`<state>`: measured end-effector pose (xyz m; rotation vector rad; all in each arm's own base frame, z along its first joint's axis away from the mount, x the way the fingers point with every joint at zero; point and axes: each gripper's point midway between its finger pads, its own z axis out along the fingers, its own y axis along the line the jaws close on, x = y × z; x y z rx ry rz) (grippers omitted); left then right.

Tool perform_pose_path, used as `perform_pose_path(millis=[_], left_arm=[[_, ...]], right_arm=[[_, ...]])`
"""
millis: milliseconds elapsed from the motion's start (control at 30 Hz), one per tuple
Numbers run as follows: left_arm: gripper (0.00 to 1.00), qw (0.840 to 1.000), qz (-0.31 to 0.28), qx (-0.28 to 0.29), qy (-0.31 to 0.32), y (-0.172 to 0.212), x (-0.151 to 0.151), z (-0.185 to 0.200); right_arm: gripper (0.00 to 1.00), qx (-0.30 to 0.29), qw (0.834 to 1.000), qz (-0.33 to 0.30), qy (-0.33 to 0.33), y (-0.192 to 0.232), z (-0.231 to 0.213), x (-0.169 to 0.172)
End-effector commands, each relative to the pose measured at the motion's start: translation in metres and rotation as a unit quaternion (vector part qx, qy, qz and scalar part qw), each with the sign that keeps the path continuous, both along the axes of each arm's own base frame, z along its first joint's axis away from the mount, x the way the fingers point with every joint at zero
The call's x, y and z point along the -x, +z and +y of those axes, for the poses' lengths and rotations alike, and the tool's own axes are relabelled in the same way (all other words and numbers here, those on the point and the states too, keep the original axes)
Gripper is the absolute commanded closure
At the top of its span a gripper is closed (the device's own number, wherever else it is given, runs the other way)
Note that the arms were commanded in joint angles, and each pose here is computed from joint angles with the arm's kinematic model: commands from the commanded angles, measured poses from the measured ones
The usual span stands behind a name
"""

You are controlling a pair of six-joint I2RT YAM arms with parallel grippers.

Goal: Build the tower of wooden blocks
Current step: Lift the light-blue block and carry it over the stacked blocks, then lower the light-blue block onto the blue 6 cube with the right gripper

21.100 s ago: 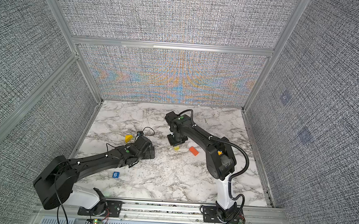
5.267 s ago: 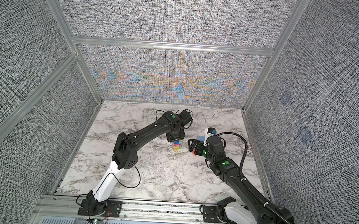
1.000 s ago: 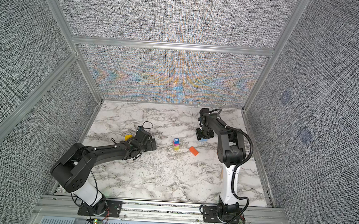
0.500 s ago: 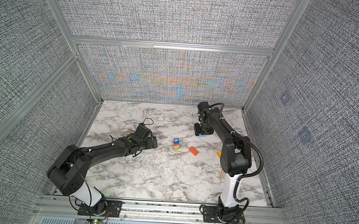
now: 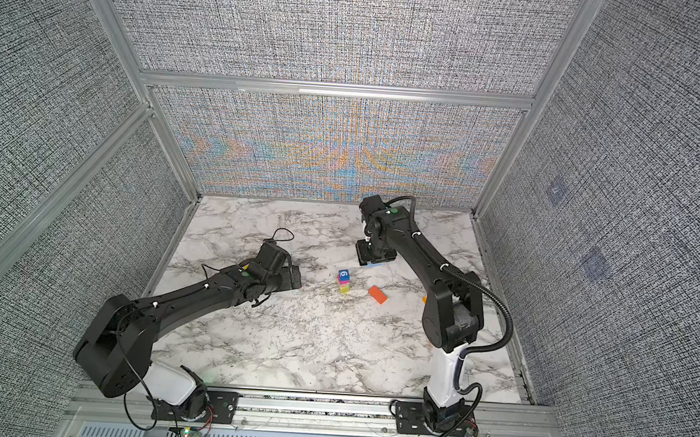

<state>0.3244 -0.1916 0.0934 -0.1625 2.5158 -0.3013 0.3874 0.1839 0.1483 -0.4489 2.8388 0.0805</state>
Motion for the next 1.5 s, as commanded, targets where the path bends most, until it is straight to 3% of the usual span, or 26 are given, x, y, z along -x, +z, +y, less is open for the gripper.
perform_pose_path(millis=[0,633,1467], left_arm=[[0.01,1.0,0.004,-0.012,0.022,-0.003,0.004,0.014],[0.01,0.999,0.019,0.016,0.038,-0.015,0.002,0.023],[0.02,0.998,0.036,0.028,0.041,-0.027,-0.001,0.023]], right_arm=[[0.45,-0.006,1.0,0.007,0.006,0.003,0.011,0.007],[0.44,-0.034,0.997,0.013,0.069,-0.008,0.062,0.018],[0.4,-0.018,0.994,0.018,0.108,-0.026,0.076,0.02]])
